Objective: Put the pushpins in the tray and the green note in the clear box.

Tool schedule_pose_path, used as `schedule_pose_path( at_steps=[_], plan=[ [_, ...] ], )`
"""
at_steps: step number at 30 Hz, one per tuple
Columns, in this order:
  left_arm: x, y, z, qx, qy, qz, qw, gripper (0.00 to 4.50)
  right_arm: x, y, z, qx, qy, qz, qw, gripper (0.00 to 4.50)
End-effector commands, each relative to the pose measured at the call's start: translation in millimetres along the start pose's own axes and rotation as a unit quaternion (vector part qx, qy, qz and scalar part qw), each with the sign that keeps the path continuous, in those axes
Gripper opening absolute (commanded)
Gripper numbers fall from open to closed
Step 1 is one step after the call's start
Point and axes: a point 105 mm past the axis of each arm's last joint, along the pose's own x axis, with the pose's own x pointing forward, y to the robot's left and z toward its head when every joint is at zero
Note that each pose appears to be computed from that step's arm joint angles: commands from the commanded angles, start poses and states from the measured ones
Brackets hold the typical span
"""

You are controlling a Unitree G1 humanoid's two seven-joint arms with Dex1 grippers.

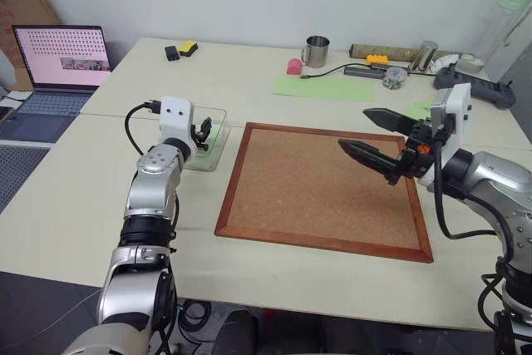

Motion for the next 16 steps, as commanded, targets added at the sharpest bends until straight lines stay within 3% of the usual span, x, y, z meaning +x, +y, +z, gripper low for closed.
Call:
schedule_pose_path(
  at_steps=[1, 5, 7, 10, 16],
  plan=[
    [-5, 5, 32, 0.027, -0.054, -0.006, 0.998, 3.35, -3, -2, 6, -0.021, -0.009, -0.005, 1.0, 4.5],
    [-12, -29, 61, 0.038, -0.085, -0.139, 0.986, 4.21, -11, -18, -7, -0.038, 0.021, -0.039, 0.998, 4.5],
    [-22, -48, 62, 0.04, -0.074, -0.221, 0.972, 4.49, -15, -23, -15, -0.047, 0.04, -0.047, 0.997, 4.5],
    [-43, -72, 48, 0.052, -0.023, -0.336, 0.94, 4.49, -21, -28, -31, -0.053, 0.071, -0.052, 0.995, 4.5],
    [-72, -85, 28, 0.057, 0.032, -0.441, 0.895, 4.49, -31, -24, -52, -0.036, 0.106, -0.042, 0.993, 4.5]
  ],
)
